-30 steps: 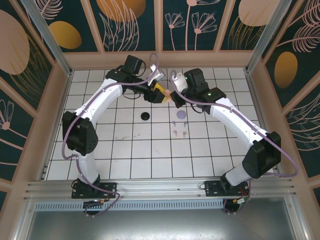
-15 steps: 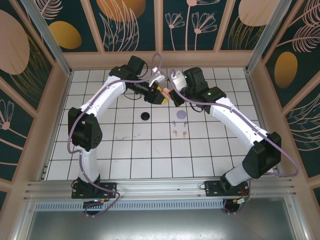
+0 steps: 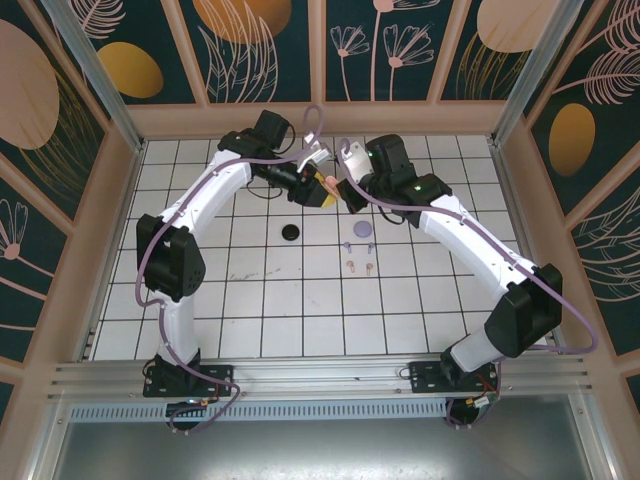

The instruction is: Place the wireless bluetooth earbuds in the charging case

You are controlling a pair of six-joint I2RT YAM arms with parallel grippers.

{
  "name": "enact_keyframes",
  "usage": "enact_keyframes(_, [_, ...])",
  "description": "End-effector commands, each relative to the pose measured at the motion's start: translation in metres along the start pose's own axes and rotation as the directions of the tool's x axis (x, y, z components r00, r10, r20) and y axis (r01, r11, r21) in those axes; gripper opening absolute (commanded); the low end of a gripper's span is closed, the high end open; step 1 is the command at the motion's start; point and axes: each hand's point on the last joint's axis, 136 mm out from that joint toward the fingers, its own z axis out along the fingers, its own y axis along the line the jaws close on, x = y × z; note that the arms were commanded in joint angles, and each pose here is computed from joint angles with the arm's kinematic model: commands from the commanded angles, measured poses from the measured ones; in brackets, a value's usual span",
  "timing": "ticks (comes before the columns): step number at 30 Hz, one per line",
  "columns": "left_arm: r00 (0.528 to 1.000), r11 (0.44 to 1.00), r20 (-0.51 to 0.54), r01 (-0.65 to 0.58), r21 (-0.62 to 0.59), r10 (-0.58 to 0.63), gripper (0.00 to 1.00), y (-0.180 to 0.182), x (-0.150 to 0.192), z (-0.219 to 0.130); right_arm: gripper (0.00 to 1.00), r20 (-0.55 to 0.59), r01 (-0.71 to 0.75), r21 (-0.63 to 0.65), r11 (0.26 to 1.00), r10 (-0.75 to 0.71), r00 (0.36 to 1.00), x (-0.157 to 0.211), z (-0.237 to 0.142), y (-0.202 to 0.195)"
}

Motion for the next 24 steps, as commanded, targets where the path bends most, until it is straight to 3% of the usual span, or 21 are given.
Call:
enact_keyframes(1, [0.999, 0.999, 0.034, -0.038, 0.036, 0.037, 0.38, -0.005, -0.009, -0.006, 0.0, 0.056, 0.035, -0.005, 0.999, -0.034, 0.998, -0.019, -0.01, 0.005])
enact_keyframes(12, [0.998, 0.998, 0.056, -0.034, 0.059, 0.031, 0.07, -0.005, -0.009, -0.005, 0.02, 0.091, 0.01, 0.009, 1.0, -0.01, 0.996, -0.03, -0.015, 0.003])
enact_keyframes(16, [0.995, 0.997, 0.084, -0.05, 0.051, 0.046, 0.0, -0.005, -0.01, -0.006, 0.4, 0.136, -0.03, 0.029, 0.999, 0.026, 0.99, -0.041, -0.027, 0.0])
enact_keyframes(17, [0.994, 0.998, 0.093, -0.053, 0.041, 0.049, 0.0, -0.004, -0.01, -0.006, 0.46, 0.147, -0.039, 0.031, 0.999, 0.034, 0.989, -0.043, -0.032, -0.001])
enact_keyframes(24, [0.963, 0.99, 0.241, -0.099, -0.105, 0.122, 0.0, -0.007, -0.018, -0.036, 0.56, 0.176, -0.164, -0.014, 0.986, 0.164, 0.971, -0.032, -0.079, 0.013])
